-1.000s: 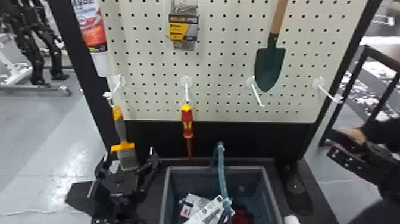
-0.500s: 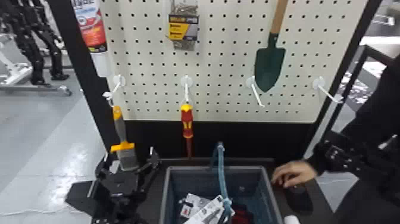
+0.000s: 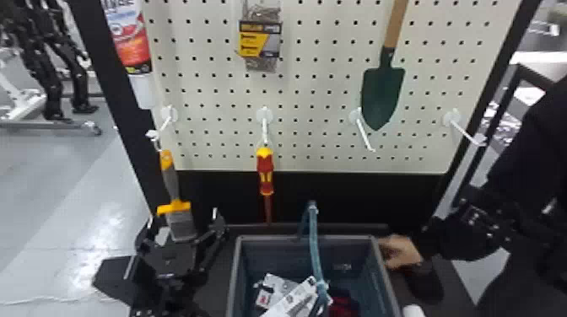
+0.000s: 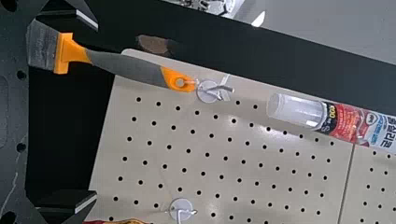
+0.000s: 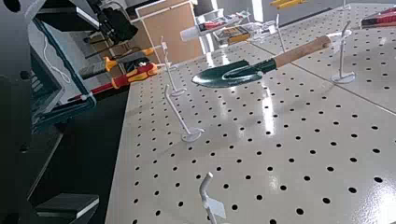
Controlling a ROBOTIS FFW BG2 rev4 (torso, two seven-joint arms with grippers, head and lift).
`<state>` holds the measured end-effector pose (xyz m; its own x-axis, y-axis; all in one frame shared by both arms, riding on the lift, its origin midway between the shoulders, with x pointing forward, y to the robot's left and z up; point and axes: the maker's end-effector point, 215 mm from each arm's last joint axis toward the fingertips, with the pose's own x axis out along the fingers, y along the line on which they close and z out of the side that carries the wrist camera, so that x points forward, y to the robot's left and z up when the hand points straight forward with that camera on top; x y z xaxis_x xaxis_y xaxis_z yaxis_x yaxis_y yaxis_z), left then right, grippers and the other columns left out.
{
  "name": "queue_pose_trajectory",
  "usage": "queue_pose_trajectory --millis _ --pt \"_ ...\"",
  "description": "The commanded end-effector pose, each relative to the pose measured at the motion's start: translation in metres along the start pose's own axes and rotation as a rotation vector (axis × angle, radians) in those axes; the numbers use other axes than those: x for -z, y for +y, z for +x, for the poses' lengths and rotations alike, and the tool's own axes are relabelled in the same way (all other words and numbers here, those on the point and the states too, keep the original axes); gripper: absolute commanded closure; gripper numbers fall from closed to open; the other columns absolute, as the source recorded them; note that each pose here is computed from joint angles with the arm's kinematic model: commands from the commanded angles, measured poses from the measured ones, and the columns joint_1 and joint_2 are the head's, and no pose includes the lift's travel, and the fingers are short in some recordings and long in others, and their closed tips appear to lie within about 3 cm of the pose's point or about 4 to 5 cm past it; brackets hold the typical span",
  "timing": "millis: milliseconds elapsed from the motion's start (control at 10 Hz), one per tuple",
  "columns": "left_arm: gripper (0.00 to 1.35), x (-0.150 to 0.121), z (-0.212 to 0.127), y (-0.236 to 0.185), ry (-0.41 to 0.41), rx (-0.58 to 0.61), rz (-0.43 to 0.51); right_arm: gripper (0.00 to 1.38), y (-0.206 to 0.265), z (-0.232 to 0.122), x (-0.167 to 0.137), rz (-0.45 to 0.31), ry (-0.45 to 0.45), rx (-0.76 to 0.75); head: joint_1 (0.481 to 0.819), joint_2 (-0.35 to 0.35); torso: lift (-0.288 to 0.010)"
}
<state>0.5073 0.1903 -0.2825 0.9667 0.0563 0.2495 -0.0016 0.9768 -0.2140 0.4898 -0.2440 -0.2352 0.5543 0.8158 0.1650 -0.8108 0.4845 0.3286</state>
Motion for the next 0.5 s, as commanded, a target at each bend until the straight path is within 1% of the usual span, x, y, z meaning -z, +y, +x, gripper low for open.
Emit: queue_pose_trajectory --millis 0,400 --pt "0.00 0.0000 0.0000 0.0000 0.000 0.000 0.000 0.00 0.0000 0.0000 0.0000 0.000 0.000 0.000 0.549 0.000 -0.100" --pt "0.00 0.0000 0.0000 0.0000 0.000 0.000 0.000 0.00 0.0000 0.0000 0.0000 0.000 0.000 0.000 0.549 0.000 -0.100"
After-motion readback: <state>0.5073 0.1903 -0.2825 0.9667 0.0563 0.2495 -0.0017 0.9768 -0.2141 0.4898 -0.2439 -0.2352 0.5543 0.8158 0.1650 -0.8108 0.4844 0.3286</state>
